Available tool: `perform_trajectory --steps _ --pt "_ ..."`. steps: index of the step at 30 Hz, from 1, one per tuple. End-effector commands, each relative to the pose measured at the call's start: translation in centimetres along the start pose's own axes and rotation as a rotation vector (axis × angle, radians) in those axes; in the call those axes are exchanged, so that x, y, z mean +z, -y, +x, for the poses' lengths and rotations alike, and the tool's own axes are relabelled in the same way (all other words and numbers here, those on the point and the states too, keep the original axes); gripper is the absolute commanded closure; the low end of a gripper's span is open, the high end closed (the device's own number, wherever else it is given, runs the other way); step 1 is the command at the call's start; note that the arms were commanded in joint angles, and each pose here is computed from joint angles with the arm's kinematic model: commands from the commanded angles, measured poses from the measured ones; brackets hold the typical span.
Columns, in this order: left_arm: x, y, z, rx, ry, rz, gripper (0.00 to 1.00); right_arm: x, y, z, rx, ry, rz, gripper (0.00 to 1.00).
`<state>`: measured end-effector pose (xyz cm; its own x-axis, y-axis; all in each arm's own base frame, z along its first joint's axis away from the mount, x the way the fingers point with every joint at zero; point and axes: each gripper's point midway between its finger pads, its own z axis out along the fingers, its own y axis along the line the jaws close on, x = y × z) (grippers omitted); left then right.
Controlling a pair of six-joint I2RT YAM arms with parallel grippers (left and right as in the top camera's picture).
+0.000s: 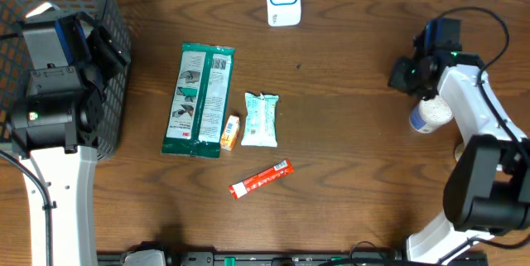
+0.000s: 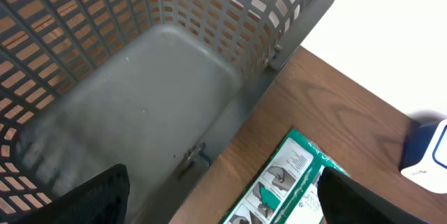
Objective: Scan the item barcode
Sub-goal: 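Move the tub to the right table edge beside the Knorr jar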
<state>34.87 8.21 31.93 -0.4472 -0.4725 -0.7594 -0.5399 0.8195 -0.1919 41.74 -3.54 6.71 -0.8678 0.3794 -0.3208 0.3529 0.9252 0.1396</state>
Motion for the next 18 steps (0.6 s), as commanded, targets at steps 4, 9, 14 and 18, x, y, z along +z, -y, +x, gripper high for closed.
perform_trajectory --steps 4,9,14,18 --pt "-0.1 -0.2 -0.2 -0.001 0.007 -0.009 0.16 -0.9 5.6 -0.1 0.128 0.043 0.288 0.99" --pt "-0.1 -0.2 -0.2 -0.001 0.007 -0.009 0.16 -1.4 7.8 1.3 0.148 -0.018 0.352 0.99" --pt "-0.1 -0.2 -0.2 -0.001 0.007 -0.009 0.16 -2.1 10.6 1.9 0.177 -0.041 0.441 0.99" --pt "-0.1 -0.2 -0.2 -0.001 0.007 -0.009 0.16 -2.5 12.3 2.4 0.211 -0.069 0.463 0.99"
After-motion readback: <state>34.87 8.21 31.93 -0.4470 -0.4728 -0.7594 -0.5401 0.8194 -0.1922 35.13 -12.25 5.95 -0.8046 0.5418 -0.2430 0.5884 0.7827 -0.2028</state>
